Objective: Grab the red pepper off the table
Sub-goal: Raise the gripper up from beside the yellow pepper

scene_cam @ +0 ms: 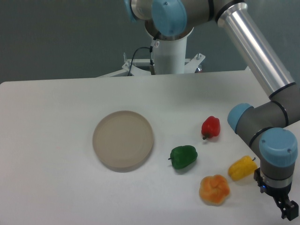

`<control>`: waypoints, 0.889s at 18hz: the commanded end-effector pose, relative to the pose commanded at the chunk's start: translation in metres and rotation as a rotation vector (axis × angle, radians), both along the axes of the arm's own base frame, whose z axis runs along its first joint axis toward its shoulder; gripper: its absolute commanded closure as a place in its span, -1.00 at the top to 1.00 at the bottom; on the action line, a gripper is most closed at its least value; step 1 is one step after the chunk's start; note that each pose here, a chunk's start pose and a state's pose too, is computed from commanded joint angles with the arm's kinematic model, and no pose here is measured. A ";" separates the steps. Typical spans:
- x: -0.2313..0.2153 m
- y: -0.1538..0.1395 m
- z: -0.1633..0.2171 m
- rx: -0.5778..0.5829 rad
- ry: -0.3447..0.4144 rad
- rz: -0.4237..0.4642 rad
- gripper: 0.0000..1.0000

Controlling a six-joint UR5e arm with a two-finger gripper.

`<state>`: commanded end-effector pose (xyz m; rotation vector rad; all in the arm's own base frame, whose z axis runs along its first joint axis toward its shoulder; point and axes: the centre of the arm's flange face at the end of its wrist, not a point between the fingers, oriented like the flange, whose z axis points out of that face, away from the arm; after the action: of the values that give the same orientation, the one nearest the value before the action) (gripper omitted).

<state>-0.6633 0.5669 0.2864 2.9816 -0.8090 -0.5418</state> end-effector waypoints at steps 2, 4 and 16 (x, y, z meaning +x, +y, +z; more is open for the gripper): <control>0.007 0.009 -0.005 -0.004 -0.004 -0.012 1.00; 0.011 0.012 -0.002 -0.001 -0.003 -0.016 1.00; 0.030 0.010 0.018 0.035 -0.034 0.029 1.00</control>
<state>-0.6335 0.5774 0.3046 3.0369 -0.7654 -0.5115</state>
